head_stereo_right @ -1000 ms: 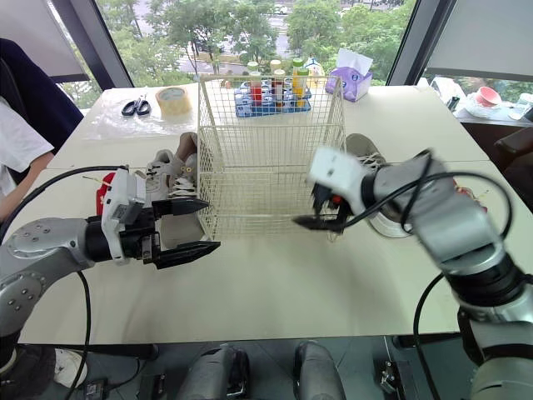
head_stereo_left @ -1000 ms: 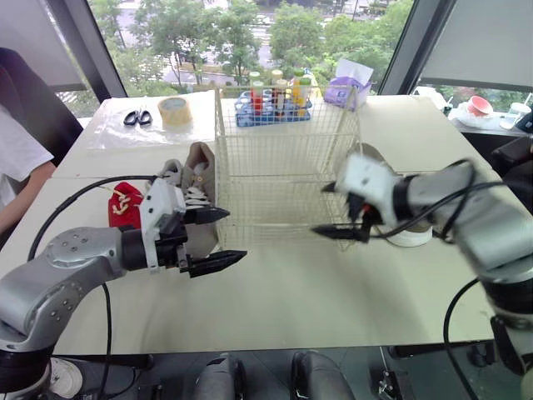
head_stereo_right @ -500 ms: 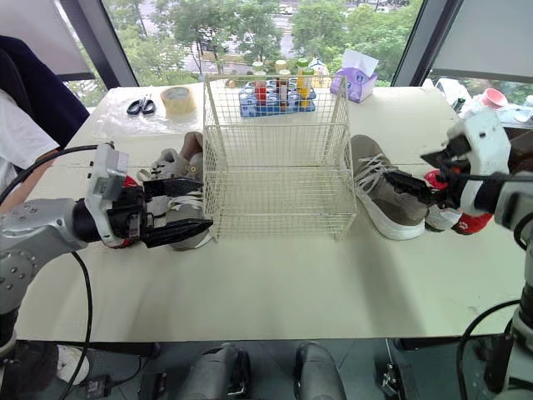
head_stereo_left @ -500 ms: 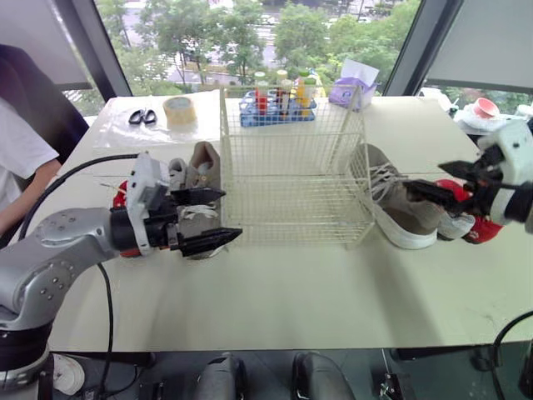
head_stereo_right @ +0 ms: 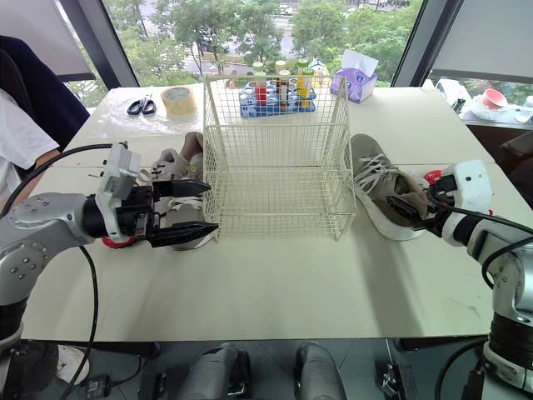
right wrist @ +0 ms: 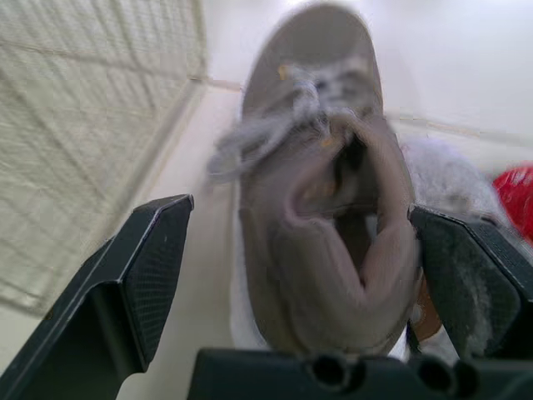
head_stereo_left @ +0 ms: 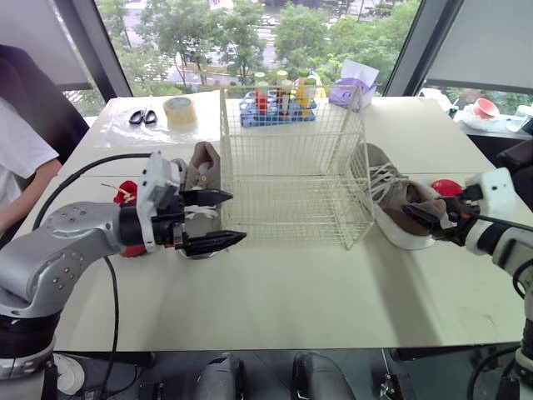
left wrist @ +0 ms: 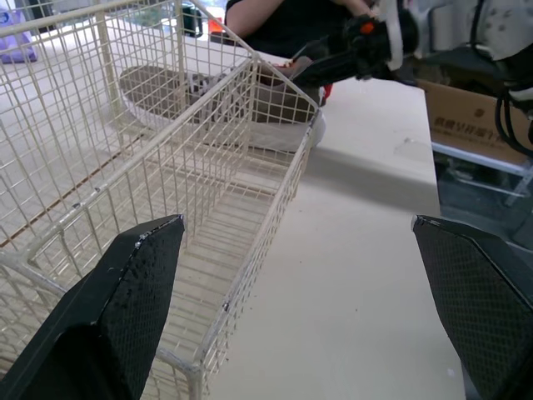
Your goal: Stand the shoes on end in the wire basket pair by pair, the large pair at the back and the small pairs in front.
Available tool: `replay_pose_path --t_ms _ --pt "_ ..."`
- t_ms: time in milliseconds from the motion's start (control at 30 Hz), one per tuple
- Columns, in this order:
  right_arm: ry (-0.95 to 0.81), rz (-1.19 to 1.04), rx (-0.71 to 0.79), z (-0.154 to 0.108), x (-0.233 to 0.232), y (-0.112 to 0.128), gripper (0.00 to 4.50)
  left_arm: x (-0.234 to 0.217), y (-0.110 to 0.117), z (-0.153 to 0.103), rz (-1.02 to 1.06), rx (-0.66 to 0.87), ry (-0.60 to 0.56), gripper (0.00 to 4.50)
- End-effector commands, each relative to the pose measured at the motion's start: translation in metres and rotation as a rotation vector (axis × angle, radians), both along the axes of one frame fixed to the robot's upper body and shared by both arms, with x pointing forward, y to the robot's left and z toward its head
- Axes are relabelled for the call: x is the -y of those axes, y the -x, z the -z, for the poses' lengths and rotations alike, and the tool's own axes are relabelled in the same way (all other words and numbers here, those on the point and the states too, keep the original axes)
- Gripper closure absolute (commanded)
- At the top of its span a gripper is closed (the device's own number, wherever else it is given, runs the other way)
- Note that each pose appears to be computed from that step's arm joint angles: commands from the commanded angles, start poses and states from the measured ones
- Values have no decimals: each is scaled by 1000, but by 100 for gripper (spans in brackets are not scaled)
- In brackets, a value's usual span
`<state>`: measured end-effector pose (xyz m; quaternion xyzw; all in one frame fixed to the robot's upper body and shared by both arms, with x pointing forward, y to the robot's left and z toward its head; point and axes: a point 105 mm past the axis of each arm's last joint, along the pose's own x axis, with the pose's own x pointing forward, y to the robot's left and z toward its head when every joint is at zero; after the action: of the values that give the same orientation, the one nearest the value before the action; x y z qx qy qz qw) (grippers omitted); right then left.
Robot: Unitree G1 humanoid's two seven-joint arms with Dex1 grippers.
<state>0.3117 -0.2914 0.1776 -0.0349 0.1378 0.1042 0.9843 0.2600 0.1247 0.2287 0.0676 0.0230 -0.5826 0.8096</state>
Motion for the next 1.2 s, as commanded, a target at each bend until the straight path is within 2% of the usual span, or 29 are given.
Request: replay_pose_path --t_ms 33,333,433,700,733,900,1033,1200 --pt "24 9 1 10 2 -7 5 -1 5 -8 -5 54 -16 0" --pt "14 63 -22 30 12 -13 5 -4 9 -6 -21 56 -32 0" --pt "-3 62 2 28 10 -15 92 -5 9 -6 -23 57 -33 0" --pt "-27 71 71 11 6 -16 411 -6 7 -6 -21 64 -37 0" --pt "-32 78 90 4 7 -15 430 -6 7 -7 -20 66 -35 0" --pt "-51 101 206 -41 7 -13 432 -9 2 -23 -30 79 22 0" --pt "-34 132 403 -109 5 -11 432 -15 -6 -48 -47 92 106 0" --pt "-13 94 614 -177 -7 -1 432 -25 -22 -72 -85 107 169 0"
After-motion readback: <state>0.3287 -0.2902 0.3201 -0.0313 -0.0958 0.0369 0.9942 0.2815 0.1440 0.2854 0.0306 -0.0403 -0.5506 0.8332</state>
